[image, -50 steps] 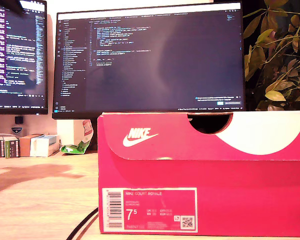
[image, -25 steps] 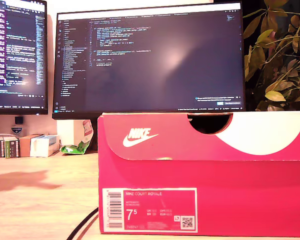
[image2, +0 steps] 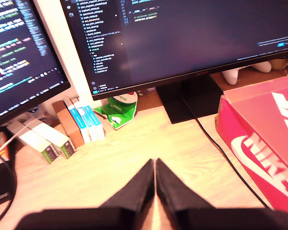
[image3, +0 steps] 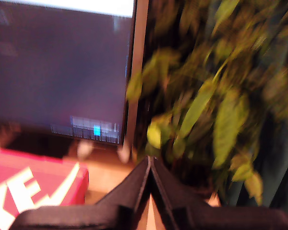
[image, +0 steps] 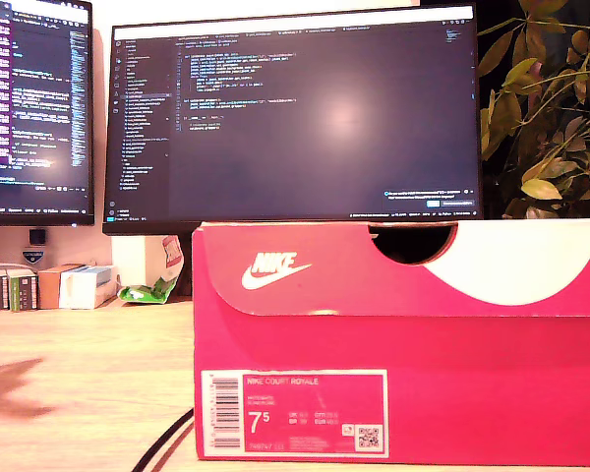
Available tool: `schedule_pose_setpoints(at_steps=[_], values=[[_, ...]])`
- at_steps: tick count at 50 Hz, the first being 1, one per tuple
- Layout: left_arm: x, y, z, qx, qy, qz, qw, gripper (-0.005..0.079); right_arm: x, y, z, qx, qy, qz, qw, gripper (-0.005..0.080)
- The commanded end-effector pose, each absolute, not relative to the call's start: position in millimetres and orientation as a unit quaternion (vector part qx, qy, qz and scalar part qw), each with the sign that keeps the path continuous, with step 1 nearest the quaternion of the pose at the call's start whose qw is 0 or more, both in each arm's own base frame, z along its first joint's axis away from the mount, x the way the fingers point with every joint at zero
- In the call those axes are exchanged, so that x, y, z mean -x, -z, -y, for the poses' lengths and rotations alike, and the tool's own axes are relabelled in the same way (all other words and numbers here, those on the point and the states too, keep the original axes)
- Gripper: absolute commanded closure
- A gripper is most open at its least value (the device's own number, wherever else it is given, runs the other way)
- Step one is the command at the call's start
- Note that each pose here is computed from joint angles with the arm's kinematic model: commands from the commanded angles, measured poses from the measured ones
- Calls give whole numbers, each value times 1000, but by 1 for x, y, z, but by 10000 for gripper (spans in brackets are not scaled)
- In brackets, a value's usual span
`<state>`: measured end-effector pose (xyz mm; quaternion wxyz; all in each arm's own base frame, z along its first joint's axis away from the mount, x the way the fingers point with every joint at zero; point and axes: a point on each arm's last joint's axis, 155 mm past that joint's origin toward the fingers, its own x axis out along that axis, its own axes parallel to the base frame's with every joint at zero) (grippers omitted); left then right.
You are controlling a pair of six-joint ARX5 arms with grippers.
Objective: Close the red shoebox by pushing the lid with your left arm and holding the box in place with your right arm
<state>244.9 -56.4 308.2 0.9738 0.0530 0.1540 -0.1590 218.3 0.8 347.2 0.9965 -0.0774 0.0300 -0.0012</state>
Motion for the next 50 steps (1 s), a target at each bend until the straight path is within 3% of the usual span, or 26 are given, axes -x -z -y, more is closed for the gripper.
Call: schedule_pose_setpoints(at_steps=[1, 18, 50], values=[[-240, -304, 55, -51, 157, -150, 975, 762, -218, -327, -1, 76, 0, -48, 996, 765], [-207, -297, 52, -47, 148, -145, 977, 762, -174, -327, 2, 62, 3, -11, 998, 765], [-162, -299, 40, -44, 117, -104, 987, 762, -144, -320, 4, 59, 4, 7, 998, 765]])
